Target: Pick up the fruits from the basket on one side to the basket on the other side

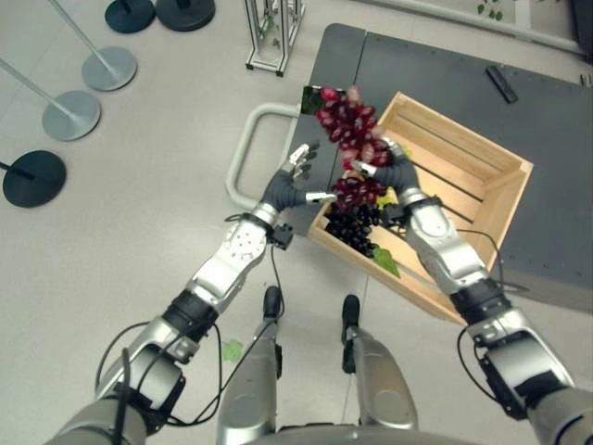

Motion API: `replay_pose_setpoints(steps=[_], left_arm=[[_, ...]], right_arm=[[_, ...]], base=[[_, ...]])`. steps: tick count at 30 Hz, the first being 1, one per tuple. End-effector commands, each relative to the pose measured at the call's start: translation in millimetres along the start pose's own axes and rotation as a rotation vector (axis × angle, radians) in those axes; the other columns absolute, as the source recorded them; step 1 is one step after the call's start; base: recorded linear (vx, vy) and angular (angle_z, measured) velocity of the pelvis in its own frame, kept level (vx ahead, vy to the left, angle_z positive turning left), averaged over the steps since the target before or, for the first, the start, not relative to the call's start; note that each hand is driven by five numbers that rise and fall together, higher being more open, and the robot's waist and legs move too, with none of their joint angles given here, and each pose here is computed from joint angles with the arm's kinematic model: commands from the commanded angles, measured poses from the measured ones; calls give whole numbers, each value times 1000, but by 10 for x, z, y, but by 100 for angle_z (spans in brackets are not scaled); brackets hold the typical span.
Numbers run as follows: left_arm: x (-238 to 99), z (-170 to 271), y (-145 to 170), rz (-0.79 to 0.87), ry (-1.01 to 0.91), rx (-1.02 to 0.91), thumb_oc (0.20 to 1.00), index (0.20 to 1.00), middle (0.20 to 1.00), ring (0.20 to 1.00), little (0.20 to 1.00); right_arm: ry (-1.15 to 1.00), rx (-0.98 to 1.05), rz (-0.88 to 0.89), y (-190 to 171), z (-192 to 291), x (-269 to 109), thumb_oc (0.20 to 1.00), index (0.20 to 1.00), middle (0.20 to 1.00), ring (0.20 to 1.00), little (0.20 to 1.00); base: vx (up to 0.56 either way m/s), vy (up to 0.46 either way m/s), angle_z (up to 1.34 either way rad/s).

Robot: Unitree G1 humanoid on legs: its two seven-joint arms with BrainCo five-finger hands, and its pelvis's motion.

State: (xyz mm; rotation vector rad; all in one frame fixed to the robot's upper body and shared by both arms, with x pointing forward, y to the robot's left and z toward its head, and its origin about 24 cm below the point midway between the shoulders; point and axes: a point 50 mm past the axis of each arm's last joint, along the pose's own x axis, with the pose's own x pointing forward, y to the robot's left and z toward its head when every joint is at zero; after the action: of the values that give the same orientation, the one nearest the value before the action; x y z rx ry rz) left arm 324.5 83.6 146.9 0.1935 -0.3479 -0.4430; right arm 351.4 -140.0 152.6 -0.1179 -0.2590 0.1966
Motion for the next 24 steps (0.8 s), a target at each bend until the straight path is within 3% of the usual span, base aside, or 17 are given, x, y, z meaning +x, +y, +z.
replay_pose_setpoints(steps=[1, 6, 10, 20, 24], left_arm=[[7, -139, -265, -46, 28, -83, 1000, 1000, 1000, 1000, 1000], [-11, -277, -371, -44, 100, -231, 1000, 1000, 1000, 1000, 1000], [-5, -296, -360, -27, 110, -226, 1000, 1000, 1000, 1000, 1000], [105, -232, -385, -73, 82, 11, 1000, 1000, 1000, 1000, 1000], [130, -209, -408, -63, 66, 11, 1000, 1000, 1000, 1000, 1000]], right_arm=[[-90, 12, 19, 96, 105, -3, 200, 200, 200, 200, 200], [-99, 55, 47, 243, 108, -14, 200, 200, 200, 200, 200], [-108, 91, 73, 385, 107, -36, 200, 200, 200, 200, 200], [-119, 88, 190, 700, 141, -32, 200, 200, 200, 200, 200], [-134, 77, 248, 833, 200, 1, 200, 200, 200, 200, 200]], base=[[5, 6, 4], [2, 5, 1], [0, 0, 0], [0, 0, 0], [0, 0, 0]])
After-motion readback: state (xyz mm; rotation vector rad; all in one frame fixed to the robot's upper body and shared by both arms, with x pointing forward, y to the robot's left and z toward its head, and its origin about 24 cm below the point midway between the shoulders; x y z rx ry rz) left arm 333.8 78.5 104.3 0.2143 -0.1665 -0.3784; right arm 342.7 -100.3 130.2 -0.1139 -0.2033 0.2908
